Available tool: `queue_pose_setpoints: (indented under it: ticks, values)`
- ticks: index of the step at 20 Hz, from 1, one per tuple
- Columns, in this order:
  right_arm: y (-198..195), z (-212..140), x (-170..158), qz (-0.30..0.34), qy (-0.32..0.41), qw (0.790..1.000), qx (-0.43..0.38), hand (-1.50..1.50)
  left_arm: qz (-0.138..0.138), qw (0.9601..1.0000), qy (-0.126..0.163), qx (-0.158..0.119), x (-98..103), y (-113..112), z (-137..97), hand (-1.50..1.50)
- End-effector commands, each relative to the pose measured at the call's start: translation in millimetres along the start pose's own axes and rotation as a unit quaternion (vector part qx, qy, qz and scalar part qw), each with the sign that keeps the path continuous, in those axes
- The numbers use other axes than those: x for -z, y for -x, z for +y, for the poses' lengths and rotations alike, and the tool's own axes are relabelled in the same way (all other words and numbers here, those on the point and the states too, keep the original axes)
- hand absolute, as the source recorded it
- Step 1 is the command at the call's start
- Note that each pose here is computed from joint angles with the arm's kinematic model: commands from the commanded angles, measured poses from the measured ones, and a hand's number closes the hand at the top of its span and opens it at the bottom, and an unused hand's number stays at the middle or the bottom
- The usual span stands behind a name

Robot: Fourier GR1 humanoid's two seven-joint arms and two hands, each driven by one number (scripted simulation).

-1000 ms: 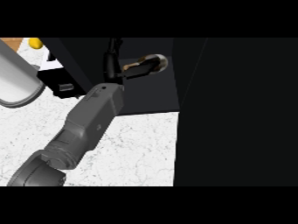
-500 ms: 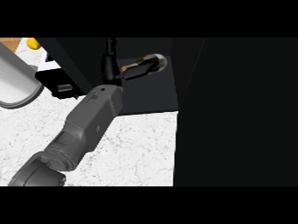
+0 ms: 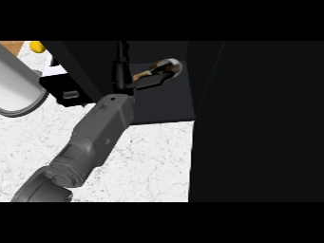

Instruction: Pick up the wine, place it into the cabinet and close the cabinet

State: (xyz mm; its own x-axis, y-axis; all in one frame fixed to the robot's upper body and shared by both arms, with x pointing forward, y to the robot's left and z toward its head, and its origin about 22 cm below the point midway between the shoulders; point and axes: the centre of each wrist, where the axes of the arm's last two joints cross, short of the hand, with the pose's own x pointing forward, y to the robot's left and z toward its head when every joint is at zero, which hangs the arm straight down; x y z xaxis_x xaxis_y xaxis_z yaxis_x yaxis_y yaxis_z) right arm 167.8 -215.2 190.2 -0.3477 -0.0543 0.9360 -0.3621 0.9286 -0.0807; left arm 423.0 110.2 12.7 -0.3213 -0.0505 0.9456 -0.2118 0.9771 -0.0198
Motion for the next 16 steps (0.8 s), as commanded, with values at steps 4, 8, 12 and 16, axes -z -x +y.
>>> queue_pose_setpoints:
  ticks: [4, 8, 12, 16]
  values:
    - [-15.0, -1.1, -9.2, -0.010, -0.003, 1.000, 0.008, -1.50, 0.018, 0.9996, 0.019, -0.005, -17.4, 23.9, 24.0, -1.50]
    - [-16.6, 5.2, -15.4, -0.010, -0.001, 1.000, 0.008, -1.50, 0.009, 0.9993, 0.035, -0.015, -29.3, 32.2, 23.2, -1.50]
    - [-10.5, 10.5, -13.4, -0.002, -0.009, 1.000, 0.006, -1.50, 0.021, 0.9985, 0.019, -0.046, -21.8, 24.8, 18.2, -1.50]
    - [-14.2, 7.6, -6.7, -0.003, -0.006, 1.000, 0.010, -1.50, 0.024, 0.9970, 0.028, -0.068, -14.9, 17.0, 12.5, -1.50]
